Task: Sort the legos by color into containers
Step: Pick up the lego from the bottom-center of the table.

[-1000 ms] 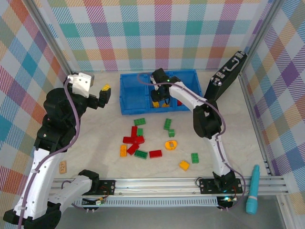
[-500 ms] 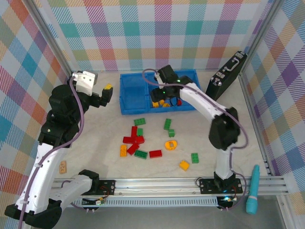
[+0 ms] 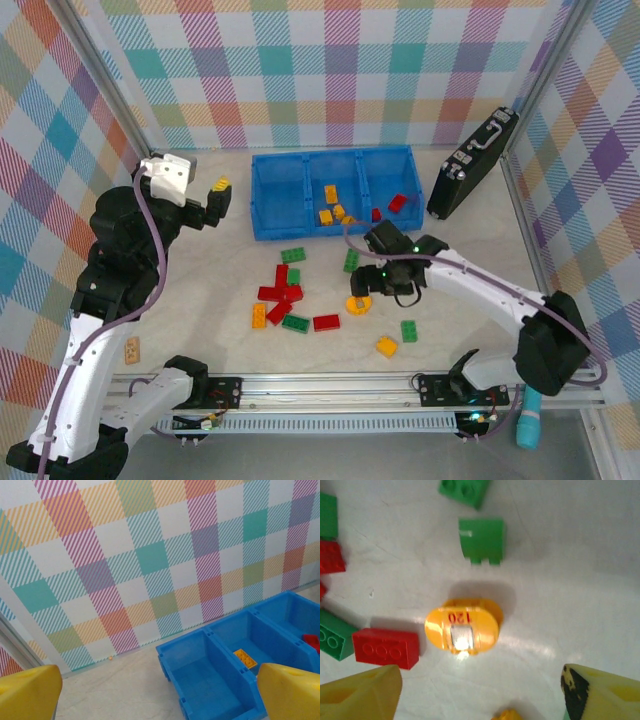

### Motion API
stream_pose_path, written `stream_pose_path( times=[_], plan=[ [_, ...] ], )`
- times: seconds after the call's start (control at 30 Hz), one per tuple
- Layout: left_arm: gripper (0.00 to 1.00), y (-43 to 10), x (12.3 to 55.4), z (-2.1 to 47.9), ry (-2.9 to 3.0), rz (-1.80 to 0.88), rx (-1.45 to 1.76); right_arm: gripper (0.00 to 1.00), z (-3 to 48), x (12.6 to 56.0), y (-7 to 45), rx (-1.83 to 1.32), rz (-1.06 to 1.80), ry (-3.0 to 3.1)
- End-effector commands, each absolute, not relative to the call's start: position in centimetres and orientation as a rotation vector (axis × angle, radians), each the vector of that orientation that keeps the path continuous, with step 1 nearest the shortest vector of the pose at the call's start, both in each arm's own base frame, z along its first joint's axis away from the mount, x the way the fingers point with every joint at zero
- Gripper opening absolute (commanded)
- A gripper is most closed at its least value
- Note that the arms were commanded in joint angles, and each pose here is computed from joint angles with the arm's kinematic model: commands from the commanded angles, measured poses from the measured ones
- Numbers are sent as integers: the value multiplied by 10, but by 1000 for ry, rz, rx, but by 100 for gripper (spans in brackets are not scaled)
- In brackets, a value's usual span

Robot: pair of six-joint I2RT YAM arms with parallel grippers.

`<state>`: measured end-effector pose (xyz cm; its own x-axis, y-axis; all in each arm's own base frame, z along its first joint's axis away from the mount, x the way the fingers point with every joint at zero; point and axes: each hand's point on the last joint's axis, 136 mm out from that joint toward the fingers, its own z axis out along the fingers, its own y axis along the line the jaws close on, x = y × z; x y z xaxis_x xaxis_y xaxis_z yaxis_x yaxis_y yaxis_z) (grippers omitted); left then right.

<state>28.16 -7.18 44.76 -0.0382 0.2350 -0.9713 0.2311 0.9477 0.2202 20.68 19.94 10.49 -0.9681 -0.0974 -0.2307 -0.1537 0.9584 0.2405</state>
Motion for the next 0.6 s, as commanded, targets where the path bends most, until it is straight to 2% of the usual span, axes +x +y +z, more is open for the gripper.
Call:
stream_pose_path(
  times=[0.0, 0.17, 0.4, 0.57],
  plan=[
    [100, -74, 275, 458, 1572, -23, 362, 88, 106, 194, 204, -35, 495, 2890],
    [100, -75, 274, 458, 1573, -29, 364, 99, 91, 189, 218, -140, 532, 2901],
    [100, -76, 273, 460, 1571, -37, 364, 100, 66, 194, 236, -254, 436, 2949],
    [100, -74, 272, 460, 1564, -33, 360, 99, 52, 199, 233, -301, 256, 2976]
  ],
)
